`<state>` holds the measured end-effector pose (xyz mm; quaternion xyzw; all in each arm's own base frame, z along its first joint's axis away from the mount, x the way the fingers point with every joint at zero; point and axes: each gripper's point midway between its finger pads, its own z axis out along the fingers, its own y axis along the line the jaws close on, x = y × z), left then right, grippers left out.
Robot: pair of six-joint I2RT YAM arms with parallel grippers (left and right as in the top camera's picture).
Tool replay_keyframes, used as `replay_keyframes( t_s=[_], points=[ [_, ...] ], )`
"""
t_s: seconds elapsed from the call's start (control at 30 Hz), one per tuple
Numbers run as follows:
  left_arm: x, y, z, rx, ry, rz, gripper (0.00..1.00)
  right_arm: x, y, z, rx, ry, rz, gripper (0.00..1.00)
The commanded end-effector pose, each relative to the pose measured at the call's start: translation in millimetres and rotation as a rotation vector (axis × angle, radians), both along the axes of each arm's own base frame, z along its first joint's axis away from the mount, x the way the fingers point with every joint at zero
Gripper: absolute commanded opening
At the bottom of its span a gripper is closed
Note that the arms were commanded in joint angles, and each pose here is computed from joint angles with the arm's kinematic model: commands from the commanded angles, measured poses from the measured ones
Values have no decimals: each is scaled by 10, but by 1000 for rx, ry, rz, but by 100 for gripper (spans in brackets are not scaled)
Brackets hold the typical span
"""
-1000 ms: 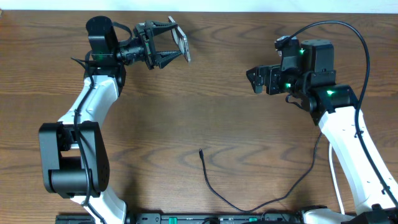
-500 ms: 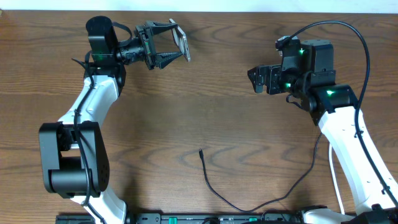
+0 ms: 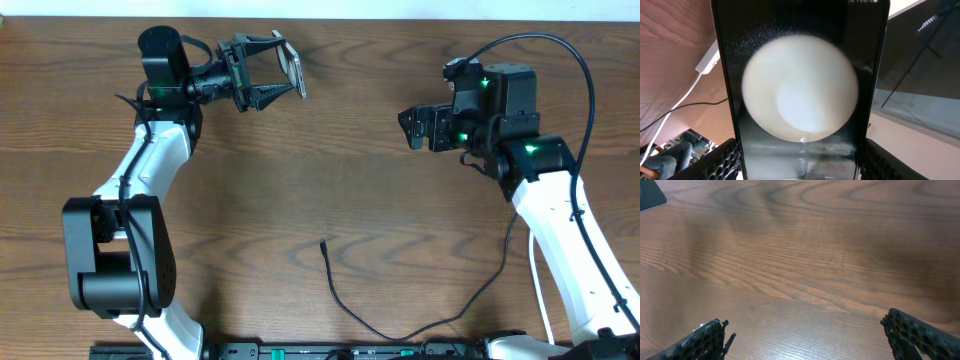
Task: Plug charger to phone and switch on socket
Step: 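Hold the phone up with the left gripper, right gripper hovering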
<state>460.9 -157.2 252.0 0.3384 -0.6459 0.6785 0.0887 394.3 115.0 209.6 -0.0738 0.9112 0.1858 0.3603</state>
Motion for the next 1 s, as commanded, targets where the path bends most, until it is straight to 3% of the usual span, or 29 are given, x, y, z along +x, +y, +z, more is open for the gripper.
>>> replay_keyframes(
  t_s=[0.0, 0.97],
  points=[
    [-47, -11, 278, -3, -77, -21, 7, 37, 23, 79, -8, -23, 8, 99],
    [-53, -13, 279, 3, -94, -25, 8, 37, 28, 80, -4, -22, 8, 99]
  ],
)
